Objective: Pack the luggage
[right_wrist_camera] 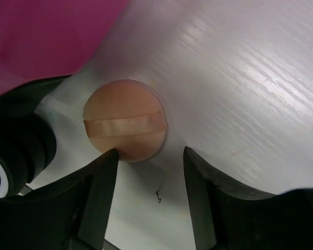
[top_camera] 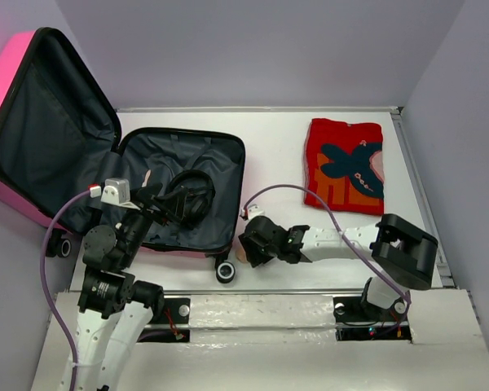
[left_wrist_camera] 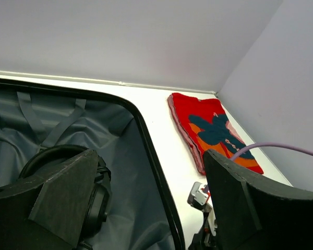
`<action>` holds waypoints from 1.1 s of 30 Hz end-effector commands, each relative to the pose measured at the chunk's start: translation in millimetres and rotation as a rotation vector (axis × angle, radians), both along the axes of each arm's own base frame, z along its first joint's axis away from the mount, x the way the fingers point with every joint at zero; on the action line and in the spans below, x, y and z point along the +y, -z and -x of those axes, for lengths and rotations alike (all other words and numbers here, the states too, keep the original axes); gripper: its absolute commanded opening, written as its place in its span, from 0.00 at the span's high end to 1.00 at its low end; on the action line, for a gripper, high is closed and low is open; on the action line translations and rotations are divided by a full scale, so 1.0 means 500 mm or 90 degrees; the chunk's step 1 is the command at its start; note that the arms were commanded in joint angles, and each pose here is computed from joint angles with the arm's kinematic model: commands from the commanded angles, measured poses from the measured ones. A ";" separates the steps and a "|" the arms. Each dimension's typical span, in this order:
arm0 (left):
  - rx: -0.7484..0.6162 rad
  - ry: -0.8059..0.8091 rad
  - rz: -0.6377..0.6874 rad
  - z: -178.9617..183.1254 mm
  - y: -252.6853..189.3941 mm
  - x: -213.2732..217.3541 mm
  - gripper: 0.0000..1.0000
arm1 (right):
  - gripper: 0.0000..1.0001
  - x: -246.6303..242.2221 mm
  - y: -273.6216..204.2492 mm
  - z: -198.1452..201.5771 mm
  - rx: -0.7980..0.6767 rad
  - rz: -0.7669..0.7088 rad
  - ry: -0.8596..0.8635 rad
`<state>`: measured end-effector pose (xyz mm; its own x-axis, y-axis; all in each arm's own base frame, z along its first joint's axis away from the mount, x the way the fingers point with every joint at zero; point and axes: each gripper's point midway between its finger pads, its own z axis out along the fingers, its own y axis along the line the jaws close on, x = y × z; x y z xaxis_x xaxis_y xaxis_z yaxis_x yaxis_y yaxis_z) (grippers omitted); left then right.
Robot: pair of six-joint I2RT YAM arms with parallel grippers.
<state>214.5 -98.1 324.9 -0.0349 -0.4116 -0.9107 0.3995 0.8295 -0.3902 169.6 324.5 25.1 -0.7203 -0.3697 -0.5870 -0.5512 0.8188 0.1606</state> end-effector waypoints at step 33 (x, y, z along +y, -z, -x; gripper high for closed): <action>0.015 -0.014 0.019 -0.019 -0.010 0.003 0.07 | 0.28 -0.073 -0.494 -0.328 -0.302 -0.155 0.204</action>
<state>222.6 -94.4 315.4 -0.0637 -0.4136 -0.9082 0.3551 0.8411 -0.4079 282.7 400.2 255.5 -0.4056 -0.1310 -0.9046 -0.5541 0.8224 0.1293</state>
